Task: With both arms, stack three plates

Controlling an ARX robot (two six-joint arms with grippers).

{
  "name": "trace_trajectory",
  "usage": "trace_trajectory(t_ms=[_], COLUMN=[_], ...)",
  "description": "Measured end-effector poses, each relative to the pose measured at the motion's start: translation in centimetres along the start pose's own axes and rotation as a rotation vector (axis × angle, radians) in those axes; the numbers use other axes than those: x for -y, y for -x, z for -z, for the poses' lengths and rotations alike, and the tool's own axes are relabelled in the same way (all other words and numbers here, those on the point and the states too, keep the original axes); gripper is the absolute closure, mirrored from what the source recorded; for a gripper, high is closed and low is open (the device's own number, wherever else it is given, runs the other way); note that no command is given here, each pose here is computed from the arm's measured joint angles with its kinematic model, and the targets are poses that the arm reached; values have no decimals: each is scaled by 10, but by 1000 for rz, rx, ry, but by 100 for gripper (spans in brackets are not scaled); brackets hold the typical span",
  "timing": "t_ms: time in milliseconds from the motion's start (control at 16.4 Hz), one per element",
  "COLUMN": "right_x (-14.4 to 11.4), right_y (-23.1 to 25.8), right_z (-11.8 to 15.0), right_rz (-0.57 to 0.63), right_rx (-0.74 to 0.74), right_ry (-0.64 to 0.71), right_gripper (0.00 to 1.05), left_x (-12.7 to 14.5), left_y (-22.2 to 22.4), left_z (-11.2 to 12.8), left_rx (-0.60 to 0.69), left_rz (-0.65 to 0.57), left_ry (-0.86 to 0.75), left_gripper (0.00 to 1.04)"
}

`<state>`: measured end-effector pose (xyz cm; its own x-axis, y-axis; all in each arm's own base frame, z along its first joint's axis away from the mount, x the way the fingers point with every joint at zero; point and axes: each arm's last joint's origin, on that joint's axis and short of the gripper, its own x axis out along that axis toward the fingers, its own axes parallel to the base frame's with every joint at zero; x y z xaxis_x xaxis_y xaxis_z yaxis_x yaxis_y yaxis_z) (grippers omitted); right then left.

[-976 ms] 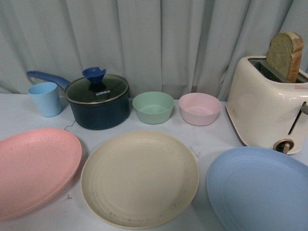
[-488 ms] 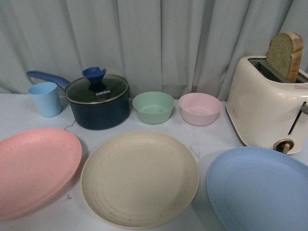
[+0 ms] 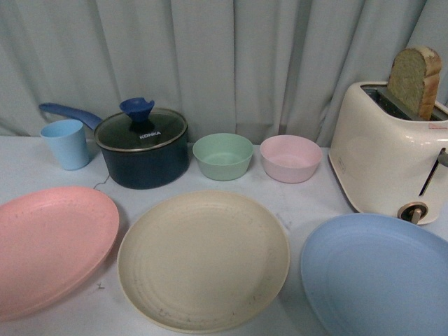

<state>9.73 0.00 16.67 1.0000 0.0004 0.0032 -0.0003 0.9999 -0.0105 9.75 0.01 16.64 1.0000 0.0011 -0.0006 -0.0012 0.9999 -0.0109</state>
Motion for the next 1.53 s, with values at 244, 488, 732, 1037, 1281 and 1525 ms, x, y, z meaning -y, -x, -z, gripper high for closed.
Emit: trace_trajectory(t_ms=[244,488,732,1037,1281,1525], right_x=[0,0,0,0,0,0], right_y=[0,0,0,0,0,0], right_z=[0,0,0,0,0,0], right_rz=[1,1,1,1,1,1], right_rx=[0,0,0,1,0,0], right_ry=[0,0,0,0,0,0], right_gripper=[6,6,6,6,6,6], left_x=[1,-14,-27,-67,-120,-136], left_y=[-1,-34,-55,-114,-193,-221], left_z=[1,-19,-27,-38,3,87], left_rx=[-237,-299,-274,-252,-461,-649], left_rz=[-101,-155,-116,-91,-103,-27], left_ry=[35,86,102,76,-10,-105], left_gripper=[7,7,7,7,7,7])
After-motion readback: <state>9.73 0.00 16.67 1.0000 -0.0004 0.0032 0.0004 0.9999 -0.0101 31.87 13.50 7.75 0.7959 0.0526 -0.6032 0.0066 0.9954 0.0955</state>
